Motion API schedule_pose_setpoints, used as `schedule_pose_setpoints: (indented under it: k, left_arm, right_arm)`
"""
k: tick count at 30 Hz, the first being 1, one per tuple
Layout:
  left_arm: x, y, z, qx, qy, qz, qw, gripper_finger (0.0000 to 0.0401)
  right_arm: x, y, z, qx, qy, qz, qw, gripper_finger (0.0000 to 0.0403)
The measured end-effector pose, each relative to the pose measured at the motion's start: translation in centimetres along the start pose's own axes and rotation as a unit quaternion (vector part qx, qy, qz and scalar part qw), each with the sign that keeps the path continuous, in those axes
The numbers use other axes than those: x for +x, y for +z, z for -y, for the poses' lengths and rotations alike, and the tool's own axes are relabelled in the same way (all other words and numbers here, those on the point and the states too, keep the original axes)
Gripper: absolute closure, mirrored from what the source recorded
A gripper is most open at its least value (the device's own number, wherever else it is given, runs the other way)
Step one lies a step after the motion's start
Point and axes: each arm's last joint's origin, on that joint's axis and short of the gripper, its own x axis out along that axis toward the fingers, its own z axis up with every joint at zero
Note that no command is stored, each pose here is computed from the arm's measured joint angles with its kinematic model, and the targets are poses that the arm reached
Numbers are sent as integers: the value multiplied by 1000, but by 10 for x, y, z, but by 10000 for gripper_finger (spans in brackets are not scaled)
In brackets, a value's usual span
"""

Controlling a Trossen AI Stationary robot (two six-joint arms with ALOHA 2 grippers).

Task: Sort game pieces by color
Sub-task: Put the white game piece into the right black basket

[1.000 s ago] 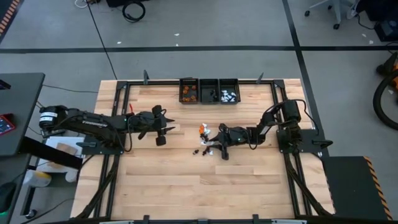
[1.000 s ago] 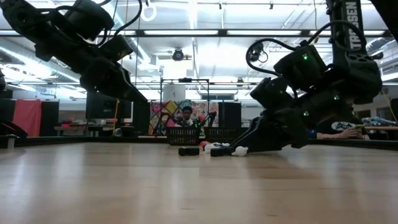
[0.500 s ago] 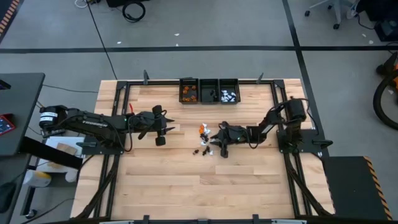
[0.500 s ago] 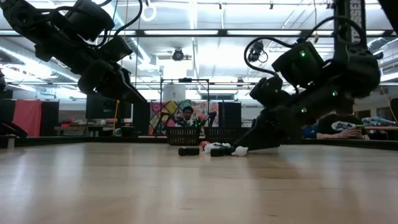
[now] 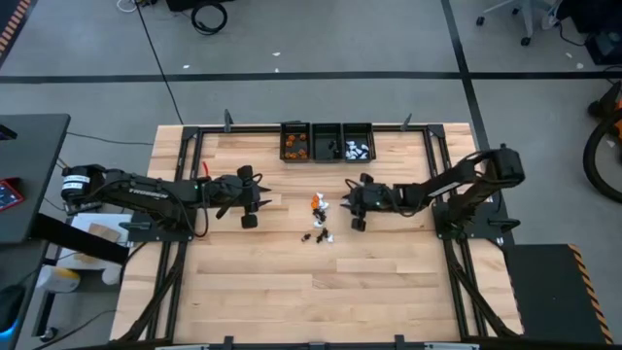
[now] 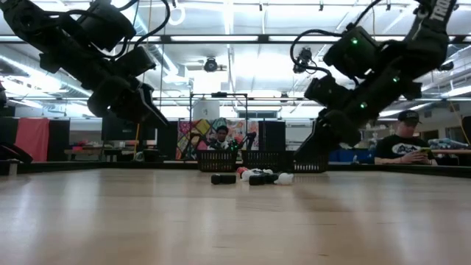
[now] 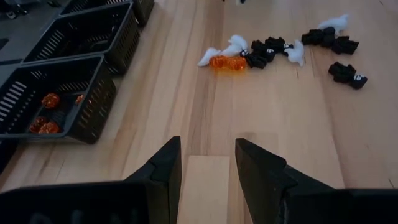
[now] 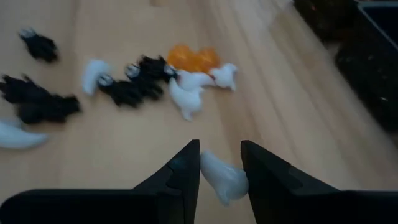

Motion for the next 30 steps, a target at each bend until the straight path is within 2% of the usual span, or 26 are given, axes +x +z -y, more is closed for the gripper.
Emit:
schedule_pose_setpoints:
  k: [3,7,13,19,22,27,30]
  left_arm:
    - [0,0,0,0,0,1,1000,271]
    - [0,0,0,0,0,1,1000,271]
    - [0,0,0,-7,0,-2,1000,271]
    - [0,-3,1,-23,-3,-15,1000,271]
    - [0,-3,1,-25,-3,-16,1000,271]
    - [0,-3,1,-26,-3,-17,1000,271]
    - [0,-3,1,-25,-3,-18,1000,271]
  right_arm:
    - [0,10,6,-23,-19,-40,999,285]
    - [4,29,26,-29,-78,-89,993,285]
    - [4,57,69,15,-167,-126,978,284]
    - [-2,80,112,72,-214,-133,965,284]
    - [-6,81,136,108,-223,-134,959,284]
    - [-9,70,168,186,-198,-125,954,284]
    - [-4,61,181,234,-192,-125,945,284]
